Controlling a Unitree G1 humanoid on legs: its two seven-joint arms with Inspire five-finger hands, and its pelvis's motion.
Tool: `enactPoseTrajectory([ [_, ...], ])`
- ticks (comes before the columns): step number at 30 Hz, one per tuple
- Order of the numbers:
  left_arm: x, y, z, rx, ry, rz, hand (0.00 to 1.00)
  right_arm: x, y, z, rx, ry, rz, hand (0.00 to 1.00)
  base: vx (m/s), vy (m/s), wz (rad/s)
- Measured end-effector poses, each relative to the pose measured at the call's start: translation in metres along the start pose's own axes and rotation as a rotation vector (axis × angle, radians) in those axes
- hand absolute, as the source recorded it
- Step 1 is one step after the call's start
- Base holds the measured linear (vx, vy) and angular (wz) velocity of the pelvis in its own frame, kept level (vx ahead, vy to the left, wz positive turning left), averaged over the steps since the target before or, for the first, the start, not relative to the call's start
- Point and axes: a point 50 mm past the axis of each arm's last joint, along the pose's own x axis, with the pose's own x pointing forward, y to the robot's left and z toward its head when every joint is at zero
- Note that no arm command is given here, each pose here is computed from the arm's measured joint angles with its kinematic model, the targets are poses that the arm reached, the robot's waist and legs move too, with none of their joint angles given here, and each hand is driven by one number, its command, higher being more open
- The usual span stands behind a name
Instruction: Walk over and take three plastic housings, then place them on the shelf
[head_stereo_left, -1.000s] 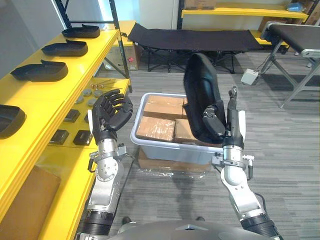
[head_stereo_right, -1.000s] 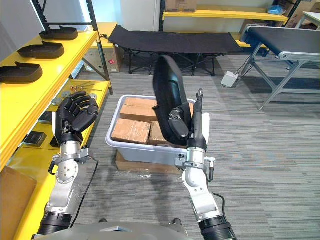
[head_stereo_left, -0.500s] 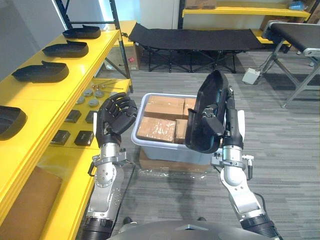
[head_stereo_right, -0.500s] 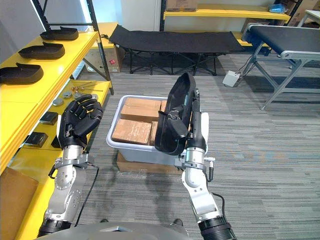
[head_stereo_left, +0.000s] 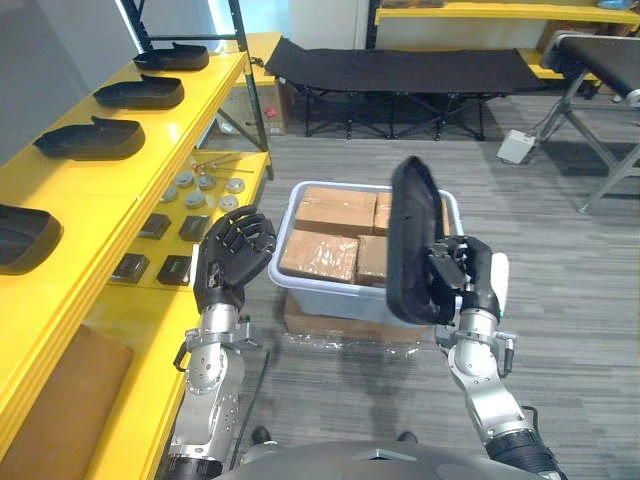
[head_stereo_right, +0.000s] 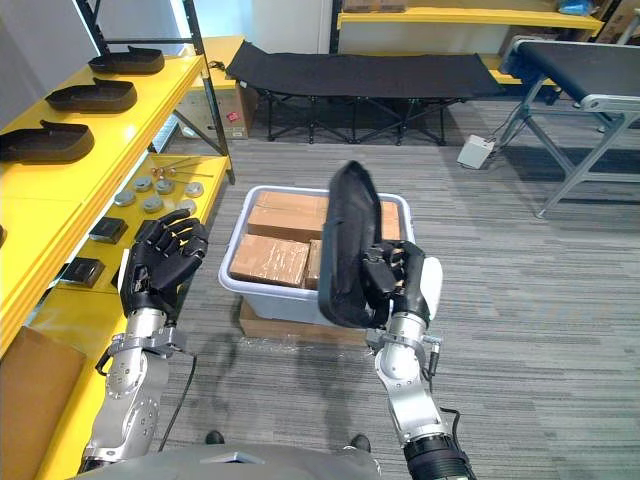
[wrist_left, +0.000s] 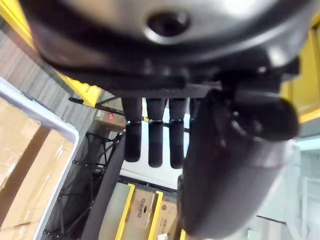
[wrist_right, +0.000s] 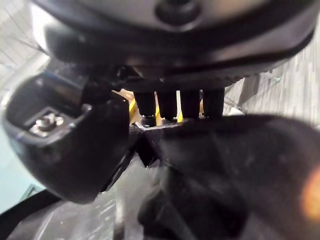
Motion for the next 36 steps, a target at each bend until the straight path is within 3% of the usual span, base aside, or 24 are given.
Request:
enactPoseTrajectory([
  [7, -0.010, 0.000, -0.007, -0.033, 0.043, -0.029, 0.00, 0.009, 0.006, 0.001, 0.017, 0.016, -0.070, 0.00, -0.01, 0.009, 0.07],
  [14, -0.016, -0.023, -0.024, -0.058, 0.189, -0.264, 0.00, 0.022, 0.023, 0.026, 0.017, -0.092, -0.014, 0.00, 0.00, 0.001, 0.01],
  [15, -0.017, -0.028, -0.027, -0.049, 0.222, -0.318, 1.00, 0.026, 0.027, 0.036, -0.003, -0.144, 0.016, 0.00, 0.00, 0.000, 0.00],
  [19, -0.004, -0.049, -0.030, -0.019, 0.304, -0.518, 1.00, 0.045, 0.035, 0.073, -0.151, -0.387, 0.145, 0.00, 0.00, 0.000, 0.00],
  [23, 0.011, -0.054, -0.026, -0.087, 0.350, -0.580, 1.00, 0.063, 0.032, 0.107, -0.254, -0.569, 0.185, 0.00, 0.00, 0.001, -0.01],
  [36, 0.035, -0.072, -0.027, -0.523, 0.470, -0.616, 1.00, 0.064, 0.041, 0.120, -0.310, -0.677, 0.278, 0.00, -0.01, 0.001, 0.00],
])
